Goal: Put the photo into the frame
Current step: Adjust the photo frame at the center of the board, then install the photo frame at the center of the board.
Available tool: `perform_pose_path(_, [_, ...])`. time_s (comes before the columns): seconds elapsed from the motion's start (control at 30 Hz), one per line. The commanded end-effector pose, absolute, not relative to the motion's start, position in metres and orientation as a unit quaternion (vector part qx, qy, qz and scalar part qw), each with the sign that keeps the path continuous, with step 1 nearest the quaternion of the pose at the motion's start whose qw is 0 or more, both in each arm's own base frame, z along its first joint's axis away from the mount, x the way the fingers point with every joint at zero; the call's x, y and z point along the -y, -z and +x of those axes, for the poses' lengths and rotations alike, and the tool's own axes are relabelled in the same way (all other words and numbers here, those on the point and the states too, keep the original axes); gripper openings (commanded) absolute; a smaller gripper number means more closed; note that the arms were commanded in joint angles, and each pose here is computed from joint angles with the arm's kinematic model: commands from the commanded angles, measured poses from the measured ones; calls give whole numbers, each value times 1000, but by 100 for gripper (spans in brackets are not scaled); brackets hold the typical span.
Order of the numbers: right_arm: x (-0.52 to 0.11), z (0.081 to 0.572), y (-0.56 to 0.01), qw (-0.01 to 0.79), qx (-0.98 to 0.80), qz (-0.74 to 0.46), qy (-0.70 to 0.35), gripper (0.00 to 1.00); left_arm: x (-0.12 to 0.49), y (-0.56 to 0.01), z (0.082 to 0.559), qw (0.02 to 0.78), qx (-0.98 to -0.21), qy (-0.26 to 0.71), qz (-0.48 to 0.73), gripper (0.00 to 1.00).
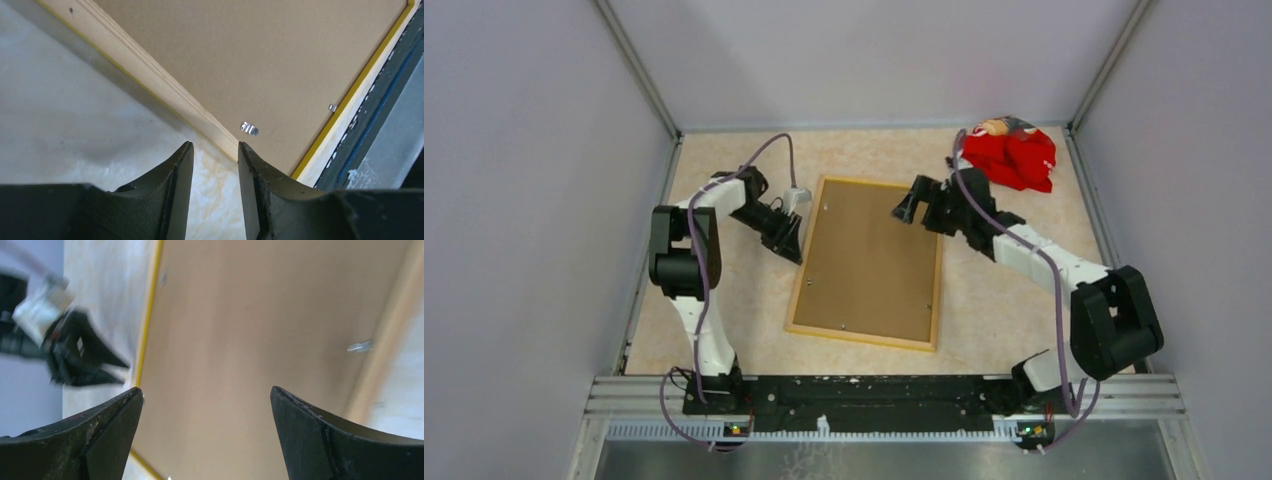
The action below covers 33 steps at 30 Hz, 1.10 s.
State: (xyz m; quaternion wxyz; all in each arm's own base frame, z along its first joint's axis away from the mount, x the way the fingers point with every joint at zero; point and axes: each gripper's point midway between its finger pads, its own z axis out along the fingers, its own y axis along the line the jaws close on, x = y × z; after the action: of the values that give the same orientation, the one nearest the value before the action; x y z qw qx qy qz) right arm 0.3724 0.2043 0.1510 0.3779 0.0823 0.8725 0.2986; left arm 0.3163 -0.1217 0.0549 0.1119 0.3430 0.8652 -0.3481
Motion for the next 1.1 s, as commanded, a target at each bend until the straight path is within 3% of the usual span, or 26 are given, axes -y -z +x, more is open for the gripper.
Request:
perform_pose_path(0.0, [-274, 325, -143, 355, -864, 12, -357, 97, 139, -47, 325, 98, -861, 399, 300, 43])
perform_pose_path(0.2, [-351, 279, -133, 333, -839, -66, -426, 94, 140, -37, 327, 92, -866, 397, 289, 29])
perform_pose_path(0.4, [-404, 264, -117, 304, -829, -106, -457, 92, 138, -29, 322, 84, -871, 393, 282, 18])
perform_pose_path(0.7, [-457, 256, -96, 262, -826, -125, -483, 89, 136, -26, 323, 85, -876, 384, 279, 13])
perform_pose_path(1.07, [-473, 247, -86, 233, -827, -121, -498, 89, 135, -25, 324, 87, -878, 381, 277, 9])
